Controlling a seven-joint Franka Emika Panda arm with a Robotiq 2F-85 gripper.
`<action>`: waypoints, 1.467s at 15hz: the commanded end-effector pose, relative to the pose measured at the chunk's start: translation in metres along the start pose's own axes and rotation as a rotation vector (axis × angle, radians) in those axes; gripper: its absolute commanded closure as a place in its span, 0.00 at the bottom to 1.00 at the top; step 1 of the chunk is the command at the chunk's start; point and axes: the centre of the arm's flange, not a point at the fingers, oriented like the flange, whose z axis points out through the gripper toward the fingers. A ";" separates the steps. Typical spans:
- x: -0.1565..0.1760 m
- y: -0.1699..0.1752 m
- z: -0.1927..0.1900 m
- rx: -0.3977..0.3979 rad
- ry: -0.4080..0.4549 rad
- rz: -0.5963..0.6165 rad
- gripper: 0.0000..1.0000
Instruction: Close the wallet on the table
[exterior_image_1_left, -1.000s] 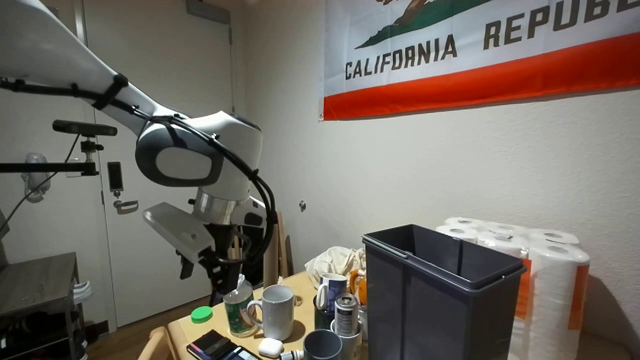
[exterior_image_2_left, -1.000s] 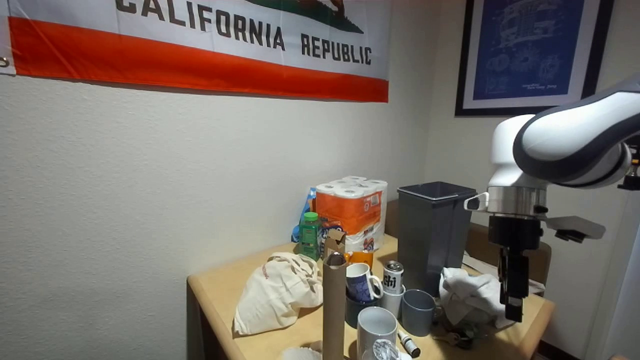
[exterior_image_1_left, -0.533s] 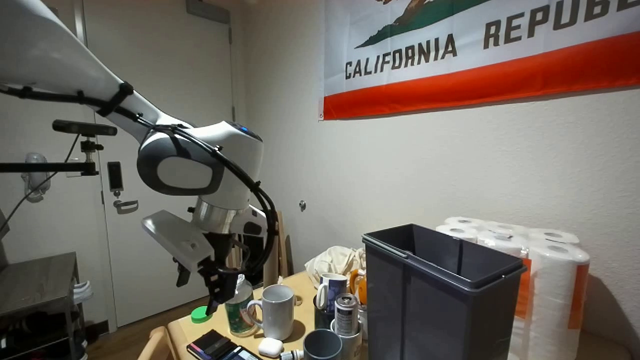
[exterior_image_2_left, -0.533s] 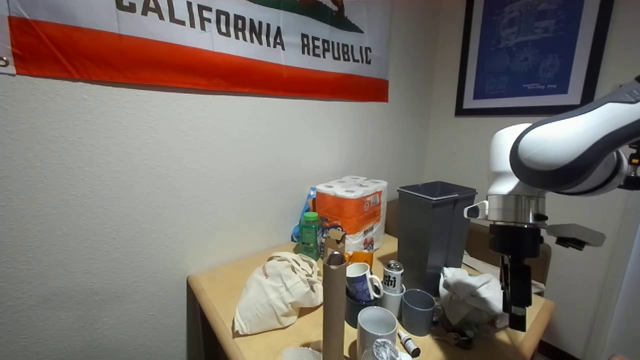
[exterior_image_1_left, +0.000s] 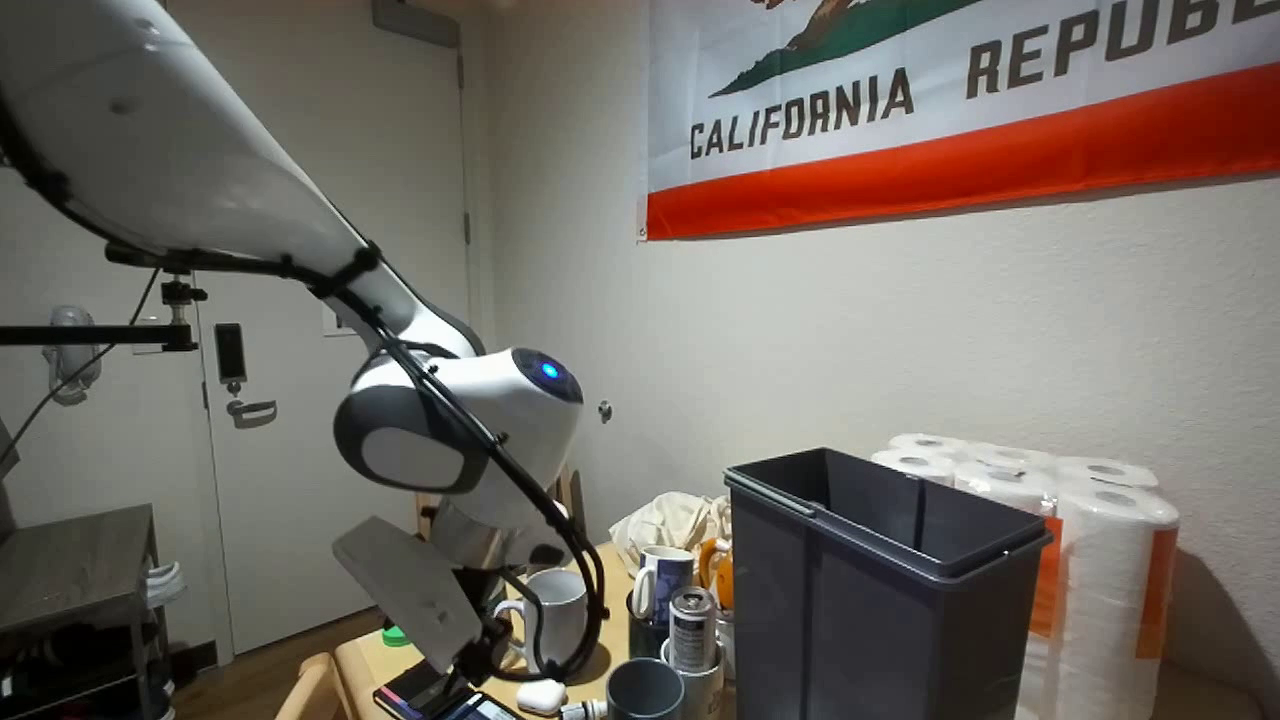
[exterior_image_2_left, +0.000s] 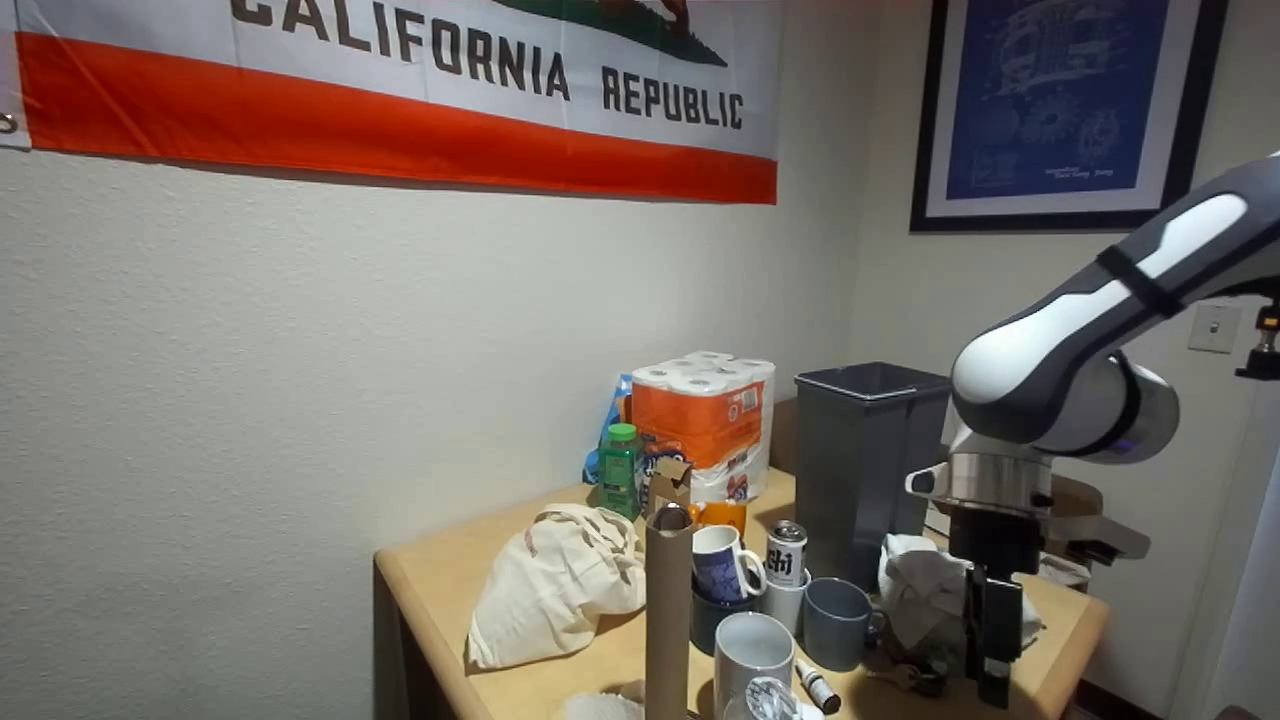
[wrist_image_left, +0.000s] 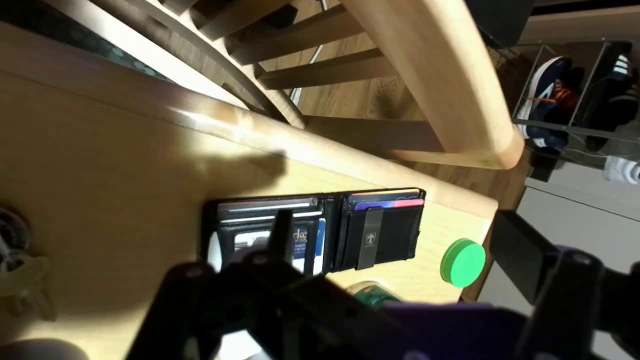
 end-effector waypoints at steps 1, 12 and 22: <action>0.034 0.055 0.040 0.085 0.018 -0.031 0.00; 0.066 0.113 0.112 0.100 -0.007 -0.035 0.00; 0.066 0.110 0.108 0.068 -0.002 -0.016 0.00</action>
